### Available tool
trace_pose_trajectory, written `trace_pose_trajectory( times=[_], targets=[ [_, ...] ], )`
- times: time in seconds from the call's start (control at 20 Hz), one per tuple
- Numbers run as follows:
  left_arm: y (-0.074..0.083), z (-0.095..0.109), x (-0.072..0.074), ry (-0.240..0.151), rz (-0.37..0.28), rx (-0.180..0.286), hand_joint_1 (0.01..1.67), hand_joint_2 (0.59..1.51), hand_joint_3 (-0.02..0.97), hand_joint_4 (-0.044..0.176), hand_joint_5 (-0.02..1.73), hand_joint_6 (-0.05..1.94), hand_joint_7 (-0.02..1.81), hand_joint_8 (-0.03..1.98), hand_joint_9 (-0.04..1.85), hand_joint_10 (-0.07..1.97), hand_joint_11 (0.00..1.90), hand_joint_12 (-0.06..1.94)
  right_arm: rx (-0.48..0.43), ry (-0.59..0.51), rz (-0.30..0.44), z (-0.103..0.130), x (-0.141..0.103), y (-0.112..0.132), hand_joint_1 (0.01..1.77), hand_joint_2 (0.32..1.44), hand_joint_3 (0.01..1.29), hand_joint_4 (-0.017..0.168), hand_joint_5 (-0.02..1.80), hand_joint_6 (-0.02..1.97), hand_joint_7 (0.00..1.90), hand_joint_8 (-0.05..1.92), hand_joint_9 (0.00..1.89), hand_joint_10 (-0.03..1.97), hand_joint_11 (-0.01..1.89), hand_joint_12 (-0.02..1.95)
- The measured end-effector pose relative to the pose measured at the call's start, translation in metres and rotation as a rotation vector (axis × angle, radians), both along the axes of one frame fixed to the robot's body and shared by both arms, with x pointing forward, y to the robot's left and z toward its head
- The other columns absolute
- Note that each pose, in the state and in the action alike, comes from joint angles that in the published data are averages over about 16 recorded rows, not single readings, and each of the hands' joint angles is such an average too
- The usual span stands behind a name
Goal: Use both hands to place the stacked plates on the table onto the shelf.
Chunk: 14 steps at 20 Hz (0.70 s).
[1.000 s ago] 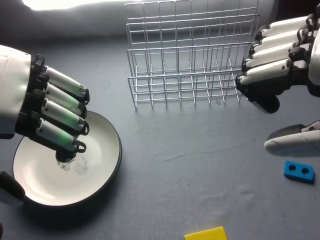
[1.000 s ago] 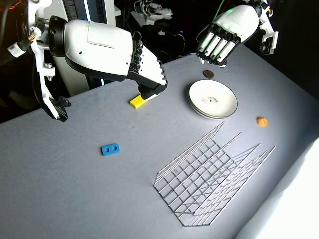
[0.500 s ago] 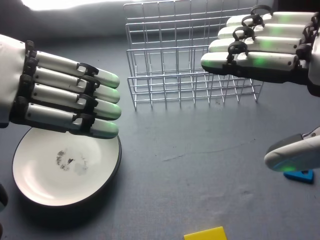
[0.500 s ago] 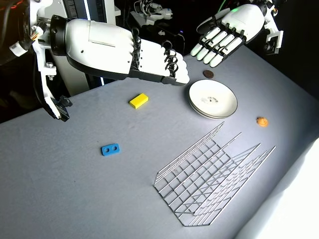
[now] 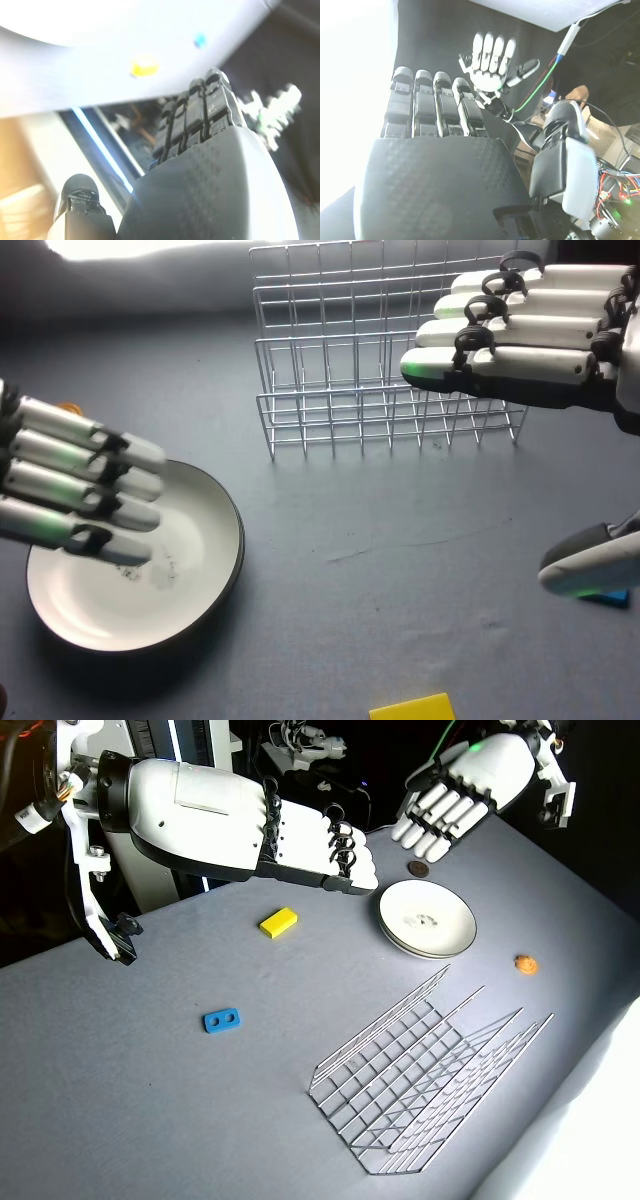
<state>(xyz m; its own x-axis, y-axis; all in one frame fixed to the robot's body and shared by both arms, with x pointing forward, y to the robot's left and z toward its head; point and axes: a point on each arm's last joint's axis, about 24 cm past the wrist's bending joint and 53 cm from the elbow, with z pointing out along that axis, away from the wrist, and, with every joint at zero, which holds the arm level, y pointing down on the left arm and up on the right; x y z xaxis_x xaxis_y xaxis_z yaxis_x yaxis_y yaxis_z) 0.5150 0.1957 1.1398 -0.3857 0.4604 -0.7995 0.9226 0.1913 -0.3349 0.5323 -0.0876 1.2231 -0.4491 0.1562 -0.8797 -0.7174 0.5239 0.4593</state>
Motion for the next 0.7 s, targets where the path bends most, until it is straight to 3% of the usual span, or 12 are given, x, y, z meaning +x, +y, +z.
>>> trace_pose_trajectory(
  times=[0.3,0.7],
  targets=[
    [0.027,-0.037,0.005,0.037,0.027,0.098,0.02,1.021,0.029,0.005,0.02,-0.01,0.02,-0.01,0.02,0.01,0.01,-0.01,-0.023,0.015,0.021,-0.007,0.000,-0.001,0.26,1.00,0.02,0.007,0.03,0.02,0.02,0.01,0.02,0.01,0.02,0.00],
    [0.055,-0.080,0.019,0.069,0.089,0.190,0.02,1.028,0.025,0.004,0.02,-0.01,0.02,-0.01,0.01,0.01,0.02,-0.01,-0.060,0.051,0.043,-0.021,0.001,-0.001,0.38,1.01,0.02,0.006,0.02,0.02,0.02,0.01,0.01,0.01,0.02,0.02]
  ],
)
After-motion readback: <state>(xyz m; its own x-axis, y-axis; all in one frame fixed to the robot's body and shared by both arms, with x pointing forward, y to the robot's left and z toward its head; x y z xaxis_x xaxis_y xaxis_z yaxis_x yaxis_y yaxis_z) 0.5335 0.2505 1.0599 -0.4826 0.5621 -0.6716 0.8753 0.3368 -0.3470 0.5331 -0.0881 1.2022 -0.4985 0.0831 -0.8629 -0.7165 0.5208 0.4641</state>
